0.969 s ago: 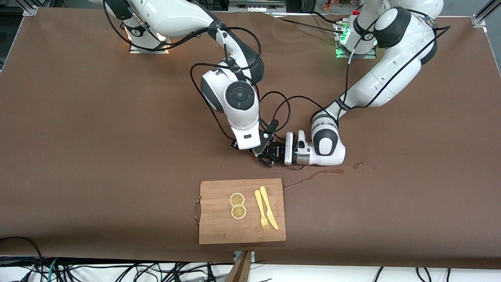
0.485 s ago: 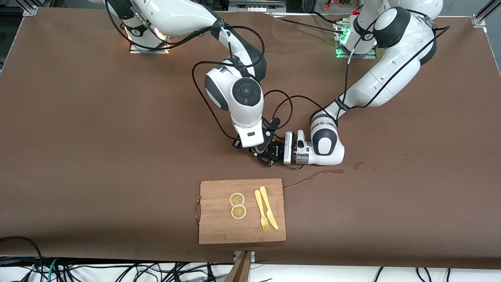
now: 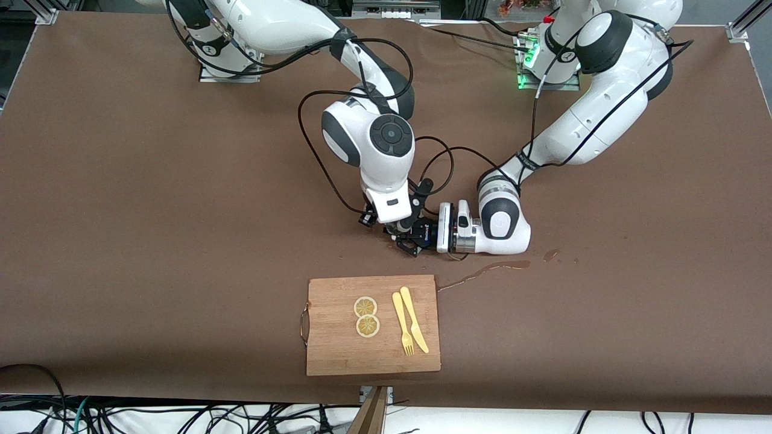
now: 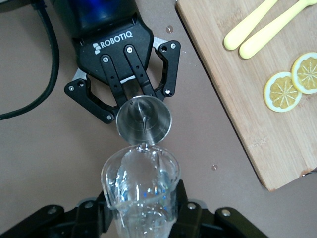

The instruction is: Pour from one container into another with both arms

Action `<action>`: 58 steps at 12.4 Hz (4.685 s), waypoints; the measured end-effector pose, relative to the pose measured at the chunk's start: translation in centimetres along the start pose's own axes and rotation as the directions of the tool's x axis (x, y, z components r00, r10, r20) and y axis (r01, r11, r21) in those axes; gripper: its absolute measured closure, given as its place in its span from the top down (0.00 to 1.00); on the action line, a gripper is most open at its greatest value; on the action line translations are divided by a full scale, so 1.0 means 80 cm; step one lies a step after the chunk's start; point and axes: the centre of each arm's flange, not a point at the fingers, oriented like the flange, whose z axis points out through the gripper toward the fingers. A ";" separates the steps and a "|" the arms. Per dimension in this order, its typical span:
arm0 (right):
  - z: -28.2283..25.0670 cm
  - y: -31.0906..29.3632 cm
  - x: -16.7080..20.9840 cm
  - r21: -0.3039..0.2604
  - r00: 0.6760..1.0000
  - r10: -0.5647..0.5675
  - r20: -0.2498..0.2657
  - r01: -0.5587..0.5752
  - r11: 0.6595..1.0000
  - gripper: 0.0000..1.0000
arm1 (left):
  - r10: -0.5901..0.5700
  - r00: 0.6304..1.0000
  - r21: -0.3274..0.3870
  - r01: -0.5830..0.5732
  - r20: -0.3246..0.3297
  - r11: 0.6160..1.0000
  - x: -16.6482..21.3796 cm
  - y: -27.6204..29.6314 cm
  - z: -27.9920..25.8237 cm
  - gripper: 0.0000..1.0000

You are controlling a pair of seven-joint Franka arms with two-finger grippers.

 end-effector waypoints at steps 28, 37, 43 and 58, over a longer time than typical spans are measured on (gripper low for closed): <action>0.040 0.322 -0.209 0.534 0.884 0.083 -0.461 0.201 0.821 0.49 | 0.001 1.000 0.181 0.000 -0.009 0.984 0.040 -0.070 -0.115 0.09; 0.122 0.391 -0.362 0.519 0.735 -0.014 -0.678 0.492 0.699 0.49 | -0.089 0.995 0.207 0.098 -0.050 0.974 0.014 -0.084 -0.438 0.09; 0.212 0.396 -0.488 0.456 0.572 0.011 -0.820 0.640 0.618 0.49 | -0.165 0.985 0.228 0.171 -0.044 0.958 -0.008 -0.036 -0.601 0.09; 0.343 0.383 -0.655 0.177 0.403 -0.180 -0.897 0.702 0.689 0.49 | -0.046 0.999 0.234 0.050 -0.024 0.971 -0.086 0.020 -0.639 0.09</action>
